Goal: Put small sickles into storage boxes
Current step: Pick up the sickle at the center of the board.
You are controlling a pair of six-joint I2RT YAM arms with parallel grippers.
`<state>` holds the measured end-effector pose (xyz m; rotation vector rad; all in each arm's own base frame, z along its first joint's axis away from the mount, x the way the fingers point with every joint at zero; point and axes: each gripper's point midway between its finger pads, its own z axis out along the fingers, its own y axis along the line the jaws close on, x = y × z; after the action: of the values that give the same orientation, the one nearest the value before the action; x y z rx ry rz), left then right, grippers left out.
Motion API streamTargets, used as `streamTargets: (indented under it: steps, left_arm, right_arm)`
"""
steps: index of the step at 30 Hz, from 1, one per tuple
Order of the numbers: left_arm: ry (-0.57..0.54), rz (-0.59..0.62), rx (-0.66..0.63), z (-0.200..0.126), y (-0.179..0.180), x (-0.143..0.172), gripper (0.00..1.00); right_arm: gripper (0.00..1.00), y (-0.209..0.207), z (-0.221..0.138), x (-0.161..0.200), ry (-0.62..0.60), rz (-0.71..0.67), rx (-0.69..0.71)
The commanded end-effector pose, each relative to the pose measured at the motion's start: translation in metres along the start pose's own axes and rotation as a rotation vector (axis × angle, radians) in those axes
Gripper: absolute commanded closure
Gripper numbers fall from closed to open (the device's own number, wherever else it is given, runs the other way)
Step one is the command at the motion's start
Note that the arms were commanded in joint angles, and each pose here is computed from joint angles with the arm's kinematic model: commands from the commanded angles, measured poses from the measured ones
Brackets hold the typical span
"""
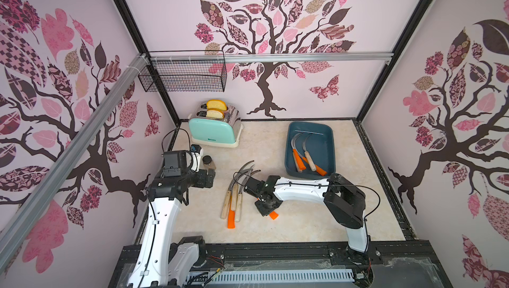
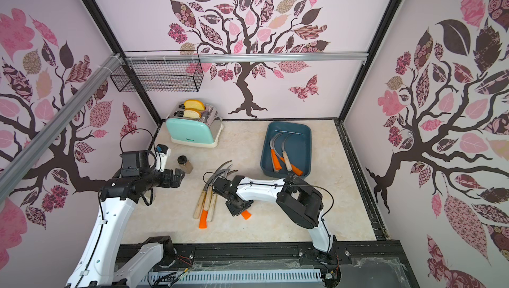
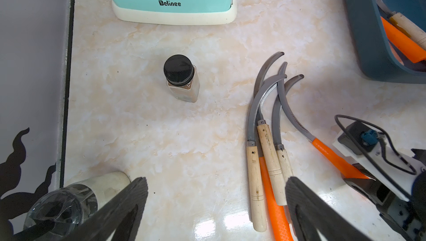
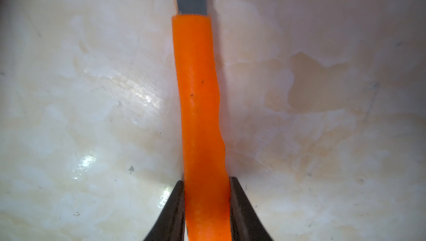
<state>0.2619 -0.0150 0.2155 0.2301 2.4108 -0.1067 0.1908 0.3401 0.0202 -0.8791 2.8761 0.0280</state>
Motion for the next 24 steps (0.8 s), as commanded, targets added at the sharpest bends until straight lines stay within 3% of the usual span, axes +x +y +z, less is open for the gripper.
streamTargets:
  steps: [1,18,24]
  left_arm:
    - [-0.032,0.004,0.002,-0.009,0.0,-0.009,0.02]
    - [-0.035,-0.001,0.007,-0.008,-0.001,-0.011,0.02]
    - [-0.036,-0.005,0.007,-0.008,-0.001,-0.012,0.02]
  right_arm:
    - [0.79,-0.011,-0.013,0.005,0.008,-0.01,0.028]
    - [0.79,-0.039,-0.014,0.03,0.05,-0.01,0.077]
    - [0.8,-0.047,-0.022,0.028,0.012,-0.002,0.096]
